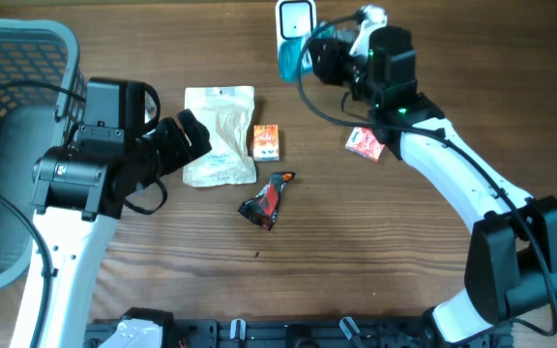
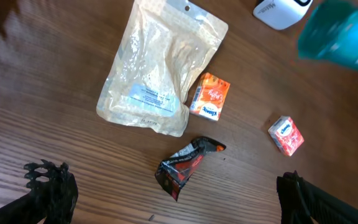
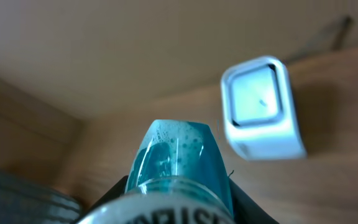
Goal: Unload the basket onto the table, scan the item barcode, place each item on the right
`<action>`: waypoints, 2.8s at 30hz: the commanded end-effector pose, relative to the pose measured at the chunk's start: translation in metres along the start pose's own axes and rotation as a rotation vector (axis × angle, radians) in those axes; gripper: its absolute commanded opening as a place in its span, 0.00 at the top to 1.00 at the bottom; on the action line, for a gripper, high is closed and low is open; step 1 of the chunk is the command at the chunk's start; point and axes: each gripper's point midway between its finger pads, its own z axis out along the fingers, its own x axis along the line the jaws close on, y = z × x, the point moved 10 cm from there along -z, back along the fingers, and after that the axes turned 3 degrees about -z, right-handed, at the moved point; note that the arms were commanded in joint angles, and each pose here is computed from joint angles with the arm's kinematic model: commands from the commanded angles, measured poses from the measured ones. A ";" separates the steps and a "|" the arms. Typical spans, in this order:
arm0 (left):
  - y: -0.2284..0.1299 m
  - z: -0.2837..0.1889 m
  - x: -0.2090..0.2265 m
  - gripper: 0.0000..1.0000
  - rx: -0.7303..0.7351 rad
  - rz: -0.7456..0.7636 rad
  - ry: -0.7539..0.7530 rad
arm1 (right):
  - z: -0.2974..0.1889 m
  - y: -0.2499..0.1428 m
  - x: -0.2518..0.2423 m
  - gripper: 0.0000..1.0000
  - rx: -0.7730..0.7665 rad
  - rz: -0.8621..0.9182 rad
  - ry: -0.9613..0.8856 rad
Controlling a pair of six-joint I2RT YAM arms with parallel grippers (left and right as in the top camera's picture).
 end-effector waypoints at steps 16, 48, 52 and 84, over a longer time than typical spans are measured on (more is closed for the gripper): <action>0.002 -0.003 -0.001 0.00 -0.005 0.012 -0.015 | 0.111 0.048 -0.006 0.73 -0.056 0.340 0.313; 0.002 -0.003 -0.001 0.00 -0.005 0.012 -0.015 | -0.072 0.184 -0.143 0.80 -0.165 0.202 -0.285; 0.002 -0.003 -0.001 0.00 -0.005 0.012 -0.015 | -0.147 0.198 -0.185 0.77 -0.214 0.190 -0.574; 0.002 -0.003 -0.001 0.00 -0.005 0.012 -0.015 | -0.330 0.117 -0.425 0.11 -0.171 0.511 -1.395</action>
